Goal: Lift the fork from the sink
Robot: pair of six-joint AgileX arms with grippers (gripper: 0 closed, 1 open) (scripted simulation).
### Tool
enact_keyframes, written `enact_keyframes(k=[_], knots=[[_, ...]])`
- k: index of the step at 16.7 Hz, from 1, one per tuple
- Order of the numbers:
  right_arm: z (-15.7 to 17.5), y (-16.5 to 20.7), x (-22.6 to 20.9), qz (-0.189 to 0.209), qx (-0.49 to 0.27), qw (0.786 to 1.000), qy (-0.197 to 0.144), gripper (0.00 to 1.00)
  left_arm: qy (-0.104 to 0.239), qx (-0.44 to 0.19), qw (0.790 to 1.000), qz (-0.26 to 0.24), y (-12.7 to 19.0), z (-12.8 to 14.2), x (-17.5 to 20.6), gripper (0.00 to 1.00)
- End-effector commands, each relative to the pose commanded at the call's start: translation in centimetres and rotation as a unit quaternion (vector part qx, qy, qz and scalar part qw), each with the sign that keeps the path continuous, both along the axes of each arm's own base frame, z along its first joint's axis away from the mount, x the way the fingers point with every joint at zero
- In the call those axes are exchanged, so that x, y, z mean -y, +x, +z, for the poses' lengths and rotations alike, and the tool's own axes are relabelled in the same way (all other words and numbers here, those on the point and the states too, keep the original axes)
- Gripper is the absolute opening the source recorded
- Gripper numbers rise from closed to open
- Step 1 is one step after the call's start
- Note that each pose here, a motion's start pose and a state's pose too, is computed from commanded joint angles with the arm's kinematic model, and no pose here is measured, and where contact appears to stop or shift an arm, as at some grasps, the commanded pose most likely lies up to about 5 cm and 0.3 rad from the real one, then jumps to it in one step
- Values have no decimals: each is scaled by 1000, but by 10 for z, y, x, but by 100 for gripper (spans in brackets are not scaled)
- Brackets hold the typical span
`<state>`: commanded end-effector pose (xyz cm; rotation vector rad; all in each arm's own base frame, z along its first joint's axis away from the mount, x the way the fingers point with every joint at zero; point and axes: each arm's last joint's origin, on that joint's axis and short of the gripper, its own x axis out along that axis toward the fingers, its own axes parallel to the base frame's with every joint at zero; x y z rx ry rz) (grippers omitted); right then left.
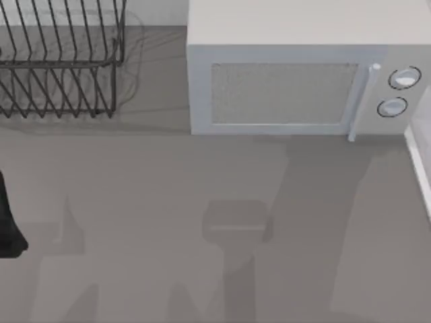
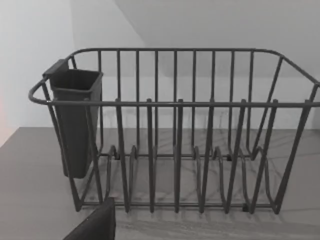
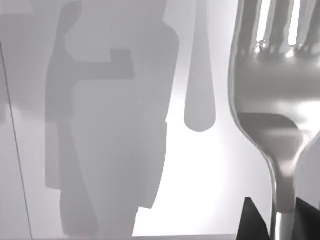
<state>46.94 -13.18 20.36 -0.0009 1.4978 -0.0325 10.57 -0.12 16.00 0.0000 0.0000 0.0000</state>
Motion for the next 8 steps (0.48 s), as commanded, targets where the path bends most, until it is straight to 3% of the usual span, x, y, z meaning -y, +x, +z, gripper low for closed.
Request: enact_keyframes(k=[4,8], knots=[[84,-13,-88,0,67,997,-24,0,0,0,1000,0,0,0,0,100],[156,-72,-223,29,119,992,2,0,0,0,1000,0,0,0,0,100]])
